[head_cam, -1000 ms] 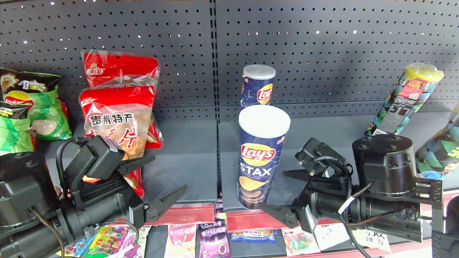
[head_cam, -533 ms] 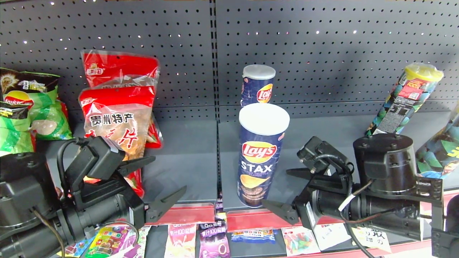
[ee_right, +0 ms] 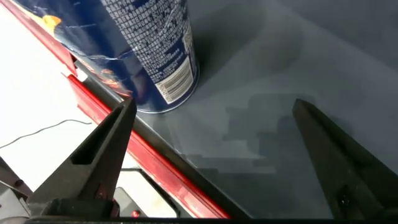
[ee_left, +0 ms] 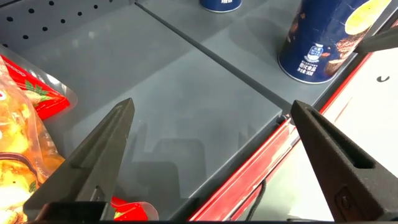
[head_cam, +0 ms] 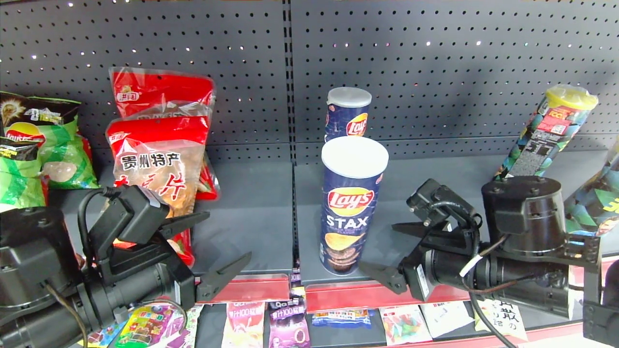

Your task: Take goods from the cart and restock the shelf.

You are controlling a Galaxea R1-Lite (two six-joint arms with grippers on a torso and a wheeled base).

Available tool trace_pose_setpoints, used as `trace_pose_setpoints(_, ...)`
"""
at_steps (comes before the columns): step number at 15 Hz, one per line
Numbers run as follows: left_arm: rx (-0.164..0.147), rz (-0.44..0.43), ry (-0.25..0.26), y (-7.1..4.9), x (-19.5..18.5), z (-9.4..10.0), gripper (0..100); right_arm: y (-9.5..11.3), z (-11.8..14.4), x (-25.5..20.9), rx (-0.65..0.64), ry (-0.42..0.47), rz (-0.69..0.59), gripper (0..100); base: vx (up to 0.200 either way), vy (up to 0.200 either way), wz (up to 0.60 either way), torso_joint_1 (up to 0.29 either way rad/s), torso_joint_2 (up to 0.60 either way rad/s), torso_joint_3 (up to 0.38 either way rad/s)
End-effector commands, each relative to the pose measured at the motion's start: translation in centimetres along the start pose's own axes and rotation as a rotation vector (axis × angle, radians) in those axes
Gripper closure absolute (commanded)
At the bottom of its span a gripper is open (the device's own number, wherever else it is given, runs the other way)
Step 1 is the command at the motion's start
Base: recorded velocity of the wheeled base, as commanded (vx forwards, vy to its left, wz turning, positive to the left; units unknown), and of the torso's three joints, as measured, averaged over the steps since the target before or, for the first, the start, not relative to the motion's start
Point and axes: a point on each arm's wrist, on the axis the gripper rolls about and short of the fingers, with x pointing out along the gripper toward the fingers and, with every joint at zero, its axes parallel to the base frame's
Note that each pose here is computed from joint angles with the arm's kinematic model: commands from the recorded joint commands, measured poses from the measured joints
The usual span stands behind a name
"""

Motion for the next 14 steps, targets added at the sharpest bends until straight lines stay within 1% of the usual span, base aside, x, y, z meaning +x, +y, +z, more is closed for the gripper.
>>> trace_pose_setpoints(1,0.000,0.000,0.002,0.0,0.0,0.0,0,-0.1,0.0,-0.1,0.001,-0.003,-0.005,0,0.000,0.000,0.00,0.000,0.00,0.000)
trace_pose_setpoints(3,0.000,0.000,0.001,0.0,0.1,0.0,0,-0.1,0.0,-0.2,0.001,-0.002,-0.003,0,0.000,0.000,0.00,0.000,0.00,0.000)
trace_pose_setpoints(6,0.000,-0.001,0.005,0.0,0.1,-0.1,0,0.2,0.2,-1.2,-0.005,-0.027,0.002,0,0.000,0.000,0.00,0.000,0.00,0.000)
trace_pose_setpoints(7,0.000,-0.003,0.011,0.0,0.2,-0.2,0,0.7,0.1,-2.2,-0.017,-0.044,0.013,0,0.000,0.000,0.00,0.000,0.00,0.000)
trace_pose_setpoints(8,-0.001,-0.003,0.012,0.0,0.3,-0.2,0,0.8,0.1,-2.3,-0.019,-0.046,0.015,0,0.000,0.000,0.00,0.000,0.00,0.000)
trace_pose_setpoints(10,0.001,-0.028,0.040,-0.1,1.5,-0.5,0,2.3,-0.1,-5.0,-0.051,-0.102,0.071,0,0.000,0.000,0.00,0.000,0.00,0.000)
trace_pose_setpoints(11,0.003,-0.033,0.043,-0.2,1.9,-0.5,0,2.5,-0.3,-5.7,-0.055,-0.114,0.078,0,0.000,0.000,0.00,0.000,0.00,0.000)
trace_pose_setpoints(12,0.006,-0.047,0.043,-0.3,2.7,-0.3,0,2.5,-0.7,-7.3,-0.072,-0.142,0.079,0,0.000,0.000,0.00,0.000,0.00,0.000)
trace_pose_setpoints(14,0.008,-0.052,0.036,-0.1,4.3,0.2,0,2.4,-1.5,-9.9,-0.110,-0.202,0.073,0,0.000,0.000,0.00,0.000,0.00,0.000)
